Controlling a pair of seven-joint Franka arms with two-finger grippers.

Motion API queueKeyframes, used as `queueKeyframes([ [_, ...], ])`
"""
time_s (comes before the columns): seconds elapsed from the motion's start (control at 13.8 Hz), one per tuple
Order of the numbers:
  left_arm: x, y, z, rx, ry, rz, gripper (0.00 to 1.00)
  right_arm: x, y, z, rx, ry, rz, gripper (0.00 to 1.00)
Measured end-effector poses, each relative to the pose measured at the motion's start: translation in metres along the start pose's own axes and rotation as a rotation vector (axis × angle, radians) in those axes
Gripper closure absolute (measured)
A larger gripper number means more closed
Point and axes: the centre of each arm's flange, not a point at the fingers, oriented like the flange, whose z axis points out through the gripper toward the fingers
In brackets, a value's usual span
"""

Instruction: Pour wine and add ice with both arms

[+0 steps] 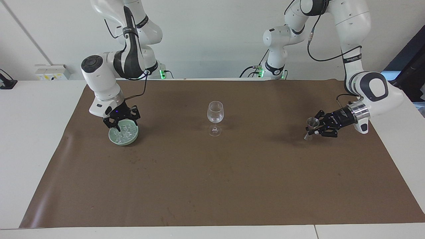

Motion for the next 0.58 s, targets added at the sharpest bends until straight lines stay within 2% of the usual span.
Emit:
queueKeyframes([
  [0.22,0.031,0.009,-0.008,-0.029,-0.037,-0.033,0.79,-0.013,0.019,0.011,-0.006,0.003,-0.040,0.22],
  [0.43,0.060,0.010,-0.014,-0.037,-0.055,-0.054,0.79,-0.010,0.017,0.018,-0.021,0.027,-0.047,0.28],
  [0.58,0.072,0.009,-0.018,-0.048,-0.059,-0.063,0.79,-0.006,0.010,0.020,-0.019,0.027,-0.053,0.29],
])
